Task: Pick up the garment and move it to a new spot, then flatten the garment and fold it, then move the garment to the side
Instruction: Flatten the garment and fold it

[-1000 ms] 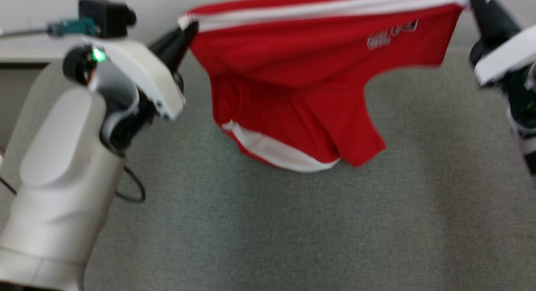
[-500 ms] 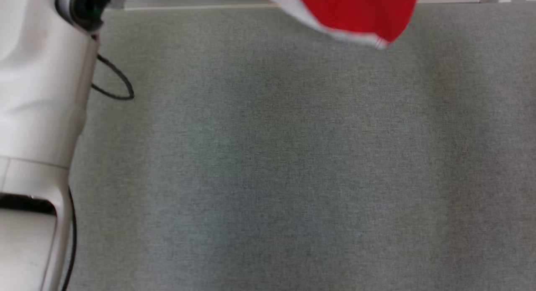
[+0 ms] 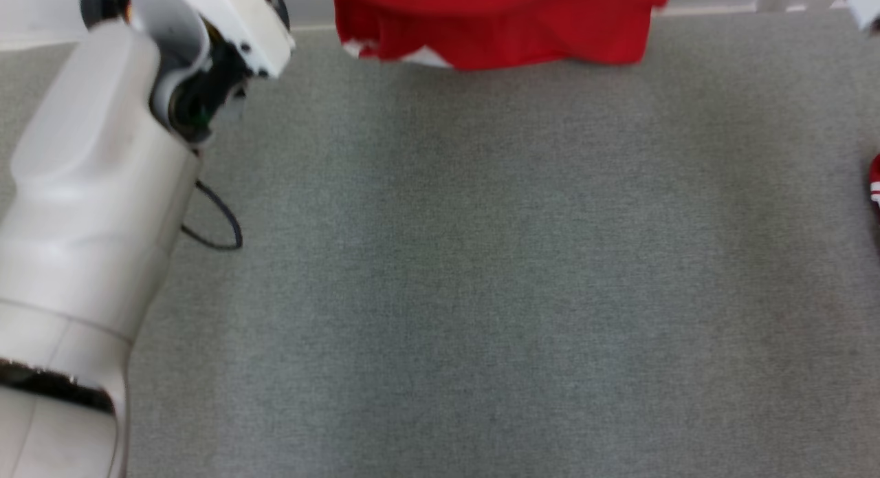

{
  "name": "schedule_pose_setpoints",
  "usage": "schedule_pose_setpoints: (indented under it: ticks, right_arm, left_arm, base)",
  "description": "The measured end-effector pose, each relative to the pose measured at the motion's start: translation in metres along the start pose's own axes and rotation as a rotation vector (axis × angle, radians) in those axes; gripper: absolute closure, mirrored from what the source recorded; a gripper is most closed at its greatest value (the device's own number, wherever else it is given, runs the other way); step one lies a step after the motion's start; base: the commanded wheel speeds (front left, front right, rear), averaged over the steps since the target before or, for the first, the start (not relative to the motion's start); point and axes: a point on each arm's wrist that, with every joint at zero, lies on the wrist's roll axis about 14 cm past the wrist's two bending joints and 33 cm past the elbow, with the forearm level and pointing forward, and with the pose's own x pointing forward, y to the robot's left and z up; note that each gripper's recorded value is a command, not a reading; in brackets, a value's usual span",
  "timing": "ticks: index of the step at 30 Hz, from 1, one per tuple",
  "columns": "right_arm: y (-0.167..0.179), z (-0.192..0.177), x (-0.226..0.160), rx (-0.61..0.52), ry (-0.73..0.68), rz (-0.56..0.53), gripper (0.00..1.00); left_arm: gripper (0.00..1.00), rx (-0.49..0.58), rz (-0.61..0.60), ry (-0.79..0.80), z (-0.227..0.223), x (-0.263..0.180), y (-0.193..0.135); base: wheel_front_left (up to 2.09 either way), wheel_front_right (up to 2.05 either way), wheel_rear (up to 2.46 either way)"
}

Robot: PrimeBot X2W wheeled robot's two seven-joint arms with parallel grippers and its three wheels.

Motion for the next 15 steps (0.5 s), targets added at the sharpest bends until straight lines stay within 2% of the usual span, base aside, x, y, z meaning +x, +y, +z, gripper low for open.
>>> schedule_pose_setpoints:
  ticks: [6, 15]
  right_arm:
    - [0.013, -0.039, -0.047, 0.019, 0.148, 0.041, 1.00]
    - [0.044, -0.107, -0.152, 0.043, 0.465, 0.119, 1.00]
  left_arm:
    - [1.00, -0.007, -0.064, 0.193, -0.051, -0.042, -0.018]
    - [1.00, -0.050, -0.154, 0.498, -0.115, -0.137, -0.052]
  base:
    - [0.00, 0.00, 0.00]
    - [0.00, 0.00, 0.00]
